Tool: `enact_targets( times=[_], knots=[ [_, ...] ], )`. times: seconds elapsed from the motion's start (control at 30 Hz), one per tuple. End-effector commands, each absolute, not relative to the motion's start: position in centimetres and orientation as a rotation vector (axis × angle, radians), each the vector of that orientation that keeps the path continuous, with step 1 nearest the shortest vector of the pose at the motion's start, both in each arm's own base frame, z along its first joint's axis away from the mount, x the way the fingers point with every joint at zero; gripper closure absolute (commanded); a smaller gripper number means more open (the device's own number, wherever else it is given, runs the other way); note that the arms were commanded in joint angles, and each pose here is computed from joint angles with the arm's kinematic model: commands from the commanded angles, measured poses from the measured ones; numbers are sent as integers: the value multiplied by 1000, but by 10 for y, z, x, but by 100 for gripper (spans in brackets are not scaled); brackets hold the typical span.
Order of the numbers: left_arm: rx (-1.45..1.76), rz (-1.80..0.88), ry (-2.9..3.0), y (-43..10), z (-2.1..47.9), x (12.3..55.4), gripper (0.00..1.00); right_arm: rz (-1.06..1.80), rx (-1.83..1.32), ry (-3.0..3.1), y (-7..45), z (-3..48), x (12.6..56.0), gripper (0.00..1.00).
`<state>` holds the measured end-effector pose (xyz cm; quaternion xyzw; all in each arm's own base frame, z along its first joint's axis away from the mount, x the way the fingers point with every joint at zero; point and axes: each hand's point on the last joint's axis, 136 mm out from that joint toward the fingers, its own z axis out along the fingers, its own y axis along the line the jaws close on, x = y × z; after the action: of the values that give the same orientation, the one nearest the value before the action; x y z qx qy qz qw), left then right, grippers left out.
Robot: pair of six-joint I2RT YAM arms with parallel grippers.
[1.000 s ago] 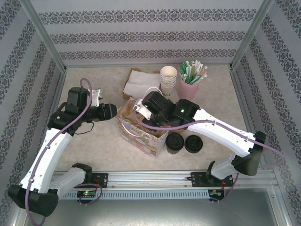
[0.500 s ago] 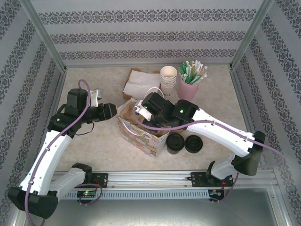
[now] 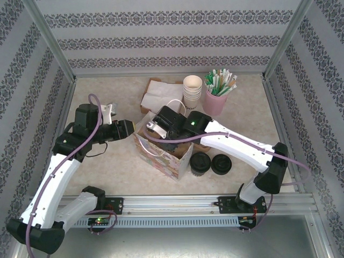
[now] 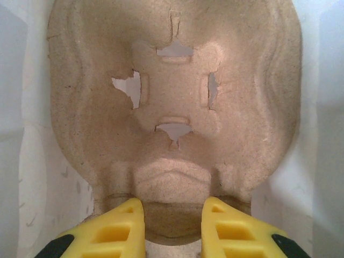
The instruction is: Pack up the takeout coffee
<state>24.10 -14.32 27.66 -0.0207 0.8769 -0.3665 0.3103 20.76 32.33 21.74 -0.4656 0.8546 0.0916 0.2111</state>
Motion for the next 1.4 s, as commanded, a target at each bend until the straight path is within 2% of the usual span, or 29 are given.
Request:
enact_targets(
  times=[0.0,1.37],
  knots=[
    [-34,-1000,2279,-148,284,238,56,277,-1271,2425,325,217,209,76],
    [-43,-963,2263,-142,290,232,56,166,-1318,2635,328,142,223,77]
  ],
)
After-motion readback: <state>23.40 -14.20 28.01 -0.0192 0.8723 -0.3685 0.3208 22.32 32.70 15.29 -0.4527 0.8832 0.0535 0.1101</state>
